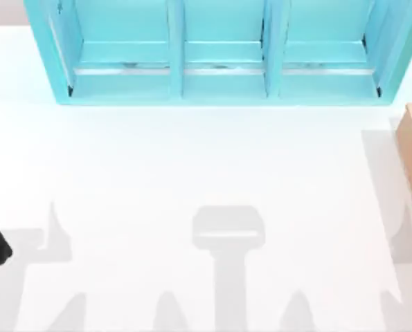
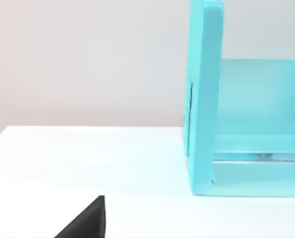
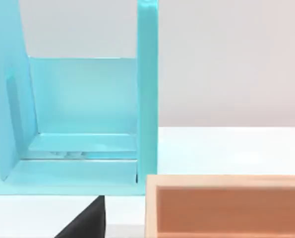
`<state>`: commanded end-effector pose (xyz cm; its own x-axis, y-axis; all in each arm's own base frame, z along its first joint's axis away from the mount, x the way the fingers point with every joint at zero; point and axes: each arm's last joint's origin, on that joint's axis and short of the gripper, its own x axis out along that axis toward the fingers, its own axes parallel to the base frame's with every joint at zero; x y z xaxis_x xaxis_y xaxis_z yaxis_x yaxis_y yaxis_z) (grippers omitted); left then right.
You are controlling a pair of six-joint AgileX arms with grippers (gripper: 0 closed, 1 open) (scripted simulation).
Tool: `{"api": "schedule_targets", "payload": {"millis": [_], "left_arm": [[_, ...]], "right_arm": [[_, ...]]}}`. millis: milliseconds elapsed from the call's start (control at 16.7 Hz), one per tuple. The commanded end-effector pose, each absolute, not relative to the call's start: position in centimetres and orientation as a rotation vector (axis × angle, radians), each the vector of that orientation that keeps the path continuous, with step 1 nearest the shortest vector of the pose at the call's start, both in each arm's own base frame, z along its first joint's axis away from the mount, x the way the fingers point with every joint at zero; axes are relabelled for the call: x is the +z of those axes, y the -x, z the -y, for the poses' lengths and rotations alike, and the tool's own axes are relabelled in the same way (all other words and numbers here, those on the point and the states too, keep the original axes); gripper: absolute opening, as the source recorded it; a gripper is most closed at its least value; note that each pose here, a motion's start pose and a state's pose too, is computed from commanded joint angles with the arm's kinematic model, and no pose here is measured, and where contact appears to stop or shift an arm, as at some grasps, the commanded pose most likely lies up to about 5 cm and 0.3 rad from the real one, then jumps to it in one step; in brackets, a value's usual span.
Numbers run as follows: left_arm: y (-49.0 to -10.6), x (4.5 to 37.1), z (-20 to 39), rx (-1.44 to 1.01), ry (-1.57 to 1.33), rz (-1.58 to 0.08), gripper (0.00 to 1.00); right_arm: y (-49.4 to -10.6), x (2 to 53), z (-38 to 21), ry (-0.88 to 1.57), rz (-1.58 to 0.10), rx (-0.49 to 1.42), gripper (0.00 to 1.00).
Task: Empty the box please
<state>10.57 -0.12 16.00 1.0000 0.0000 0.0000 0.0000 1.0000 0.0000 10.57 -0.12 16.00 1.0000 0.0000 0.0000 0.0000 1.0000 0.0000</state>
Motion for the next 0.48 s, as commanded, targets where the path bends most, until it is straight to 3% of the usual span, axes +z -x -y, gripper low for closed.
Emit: {"api": "schedule_targets", "payload": {"millis": [240, 480], "left_arm": [[-10.6, 16.0, 0.1, 0.000, 0.000, 0.000, 1.00], [-10.6, 16.0, 0.1, 0.000, 0.000, 0.000, 1.00]], "right_arm": [[-10.6, 16.5, 0.3, 0.013, -0.033, -0.014, 1.00], [-11.1, 19.2, 1.0, 0.066, -0.227, -0.070, 1.00]]}}
